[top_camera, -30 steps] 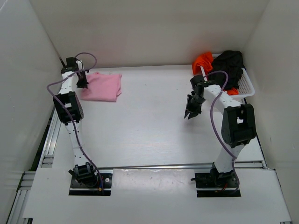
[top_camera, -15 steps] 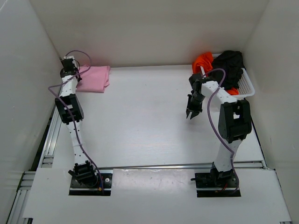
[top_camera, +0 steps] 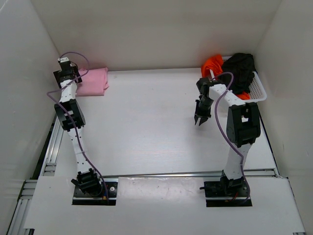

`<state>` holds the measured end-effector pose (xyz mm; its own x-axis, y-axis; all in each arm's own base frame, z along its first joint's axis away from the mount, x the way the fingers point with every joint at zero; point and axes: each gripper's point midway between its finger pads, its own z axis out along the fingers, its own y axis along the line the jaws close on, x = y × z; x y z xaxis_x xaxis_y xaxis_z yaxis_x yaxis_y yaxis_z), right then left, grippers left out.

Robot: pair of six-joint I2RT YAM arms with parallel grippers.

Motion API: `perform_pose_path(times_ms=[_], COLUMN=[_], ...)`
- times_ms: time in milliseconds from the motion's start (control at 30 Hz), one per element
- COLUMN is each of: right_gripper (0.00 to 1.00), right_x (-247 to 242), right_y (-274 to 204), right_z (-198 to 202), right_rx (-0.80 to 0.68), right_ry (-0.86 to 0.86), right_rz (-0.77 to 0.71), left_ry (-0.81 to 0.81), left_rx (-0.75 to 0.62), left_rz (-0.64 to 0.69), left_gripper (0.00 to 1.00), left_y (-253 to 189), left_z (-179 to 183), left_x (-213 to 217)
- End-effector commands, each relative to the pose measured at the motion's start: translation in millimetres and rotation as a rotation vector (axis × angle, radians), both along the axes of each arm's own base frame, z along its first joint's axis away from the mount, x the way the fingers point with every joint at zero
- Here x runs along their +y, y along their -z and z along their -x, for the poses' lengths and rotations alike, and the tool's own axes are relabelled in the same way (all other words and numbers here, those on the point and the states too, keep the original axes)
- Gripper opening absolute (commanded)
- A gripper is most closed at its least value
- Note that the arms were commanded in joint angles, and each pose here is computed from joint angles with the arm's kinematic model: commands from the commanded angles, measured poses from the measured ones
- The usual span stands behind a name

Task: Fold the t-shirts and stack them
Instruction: Put the neatly folded tshirt into the corner of the board with the left arm, then grab crumpled tshirt from bin with the right arm

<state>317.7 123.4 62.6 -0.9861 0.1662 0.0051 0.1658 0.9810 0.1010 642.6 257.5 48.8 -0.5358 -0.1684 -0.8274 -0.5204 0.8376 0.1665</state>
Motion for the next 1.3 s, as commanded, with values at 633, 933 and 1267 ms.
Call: perform_pose_path(times_ms=[633,933,1267], right_gripper=[0.87,0.85,0.04], right_x=[-135.2,-193.3,-216.8], right_y=[-171.1,-101.6,-92.8], right_z=[-196.0,-305.0,-337.8], right_rx=[-0.692,-0.815,-0.947], right_ry=[0.479,0.834,0.903], right_rz=[-0.001,-0.106,-0.054], left_ry=[0.524,0.451,0.412], left_rx=[-0.311,0.04,0.223], left_rz=[0.076,0.149,0.2], left_gripper=[1.0,1.0,1.0], left_y=[-286.2,-195.8,-142.7], left_z=[134.3,194.6,229.7], left_x=[-234.2,-226.7,-218.4])
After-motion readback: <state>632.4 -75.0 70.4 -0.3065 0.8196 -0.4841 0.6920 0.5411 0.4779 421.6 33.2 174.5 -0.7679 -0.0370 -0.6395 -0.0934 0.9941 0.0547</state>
